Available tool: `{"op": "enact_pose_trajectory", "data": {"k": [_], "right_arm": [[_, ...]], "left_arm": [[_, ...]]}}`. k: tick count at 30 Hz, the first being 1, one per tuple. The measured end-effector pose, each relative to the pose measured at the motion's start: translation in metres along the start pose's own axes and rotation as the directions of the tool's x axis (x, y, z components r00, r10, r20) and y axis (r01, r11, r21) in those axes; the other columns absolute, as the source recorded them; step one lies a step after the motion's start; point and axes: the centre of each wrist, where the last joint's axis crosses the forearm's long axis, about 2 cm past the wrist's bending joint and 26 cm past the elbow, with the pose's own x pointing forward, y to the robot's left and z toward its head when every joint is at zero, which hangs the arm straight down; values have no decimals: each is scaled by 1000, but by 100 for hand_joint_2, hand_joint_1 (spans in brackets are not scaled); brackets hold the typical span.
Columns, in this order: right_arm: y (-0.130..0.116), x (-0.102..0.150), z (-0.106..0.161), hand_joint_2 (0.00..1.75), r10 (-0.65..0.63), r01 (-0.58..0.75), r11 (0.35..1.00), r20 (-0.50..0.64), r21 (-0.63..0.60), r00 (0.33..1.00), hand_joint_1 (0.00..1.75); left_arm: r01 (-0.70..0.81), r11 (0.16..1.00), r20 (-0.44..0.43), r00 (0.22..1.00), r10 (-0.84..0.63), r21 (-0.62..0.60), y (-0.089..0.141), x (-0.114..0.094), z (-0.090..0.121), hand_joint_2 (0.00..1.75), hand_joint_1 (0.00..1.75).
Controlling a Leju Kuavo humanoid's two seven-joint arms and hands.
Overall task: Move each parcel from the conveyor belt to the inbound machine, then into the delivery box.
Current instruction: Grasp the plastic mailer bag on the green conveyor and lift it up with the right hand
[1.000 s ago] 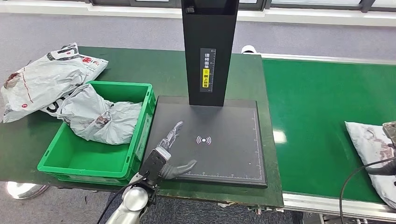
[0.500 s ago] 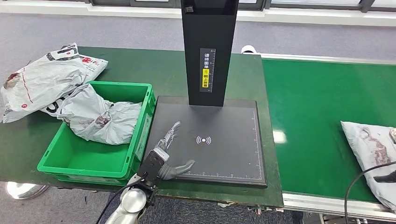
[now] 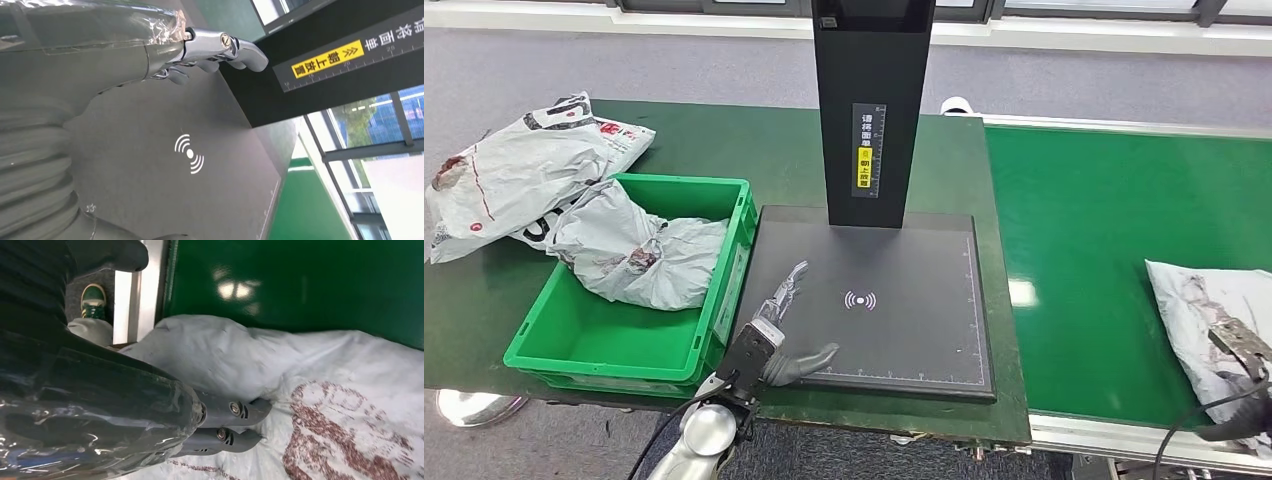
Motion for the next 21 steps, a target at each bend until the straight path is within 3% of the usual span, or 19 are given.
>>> {"op": "enact_pose_trajectory", "data": {"k": [2, 6, 21], "right_arm": [[4, -5, -1, 175, 12, -12, 1000, -17, 23, 1000, 0], [10, -7, -3, 175, 34, -31, 999, -62, 45, 997, 175], [28, 9, -11, 175, 64, -59, 997, -106, 47, 992, 175]], "left_arm": [[7, 1000, -1, 1000, -7, 3, 0, -1, 0, 175, 0], [8, 1000, -2, 1000, -8, 4, 0, -1, 0, 175, 0], [9, 1000, -4, 1000, -9, 14, 4, -2, 0, 175, 0]]}}
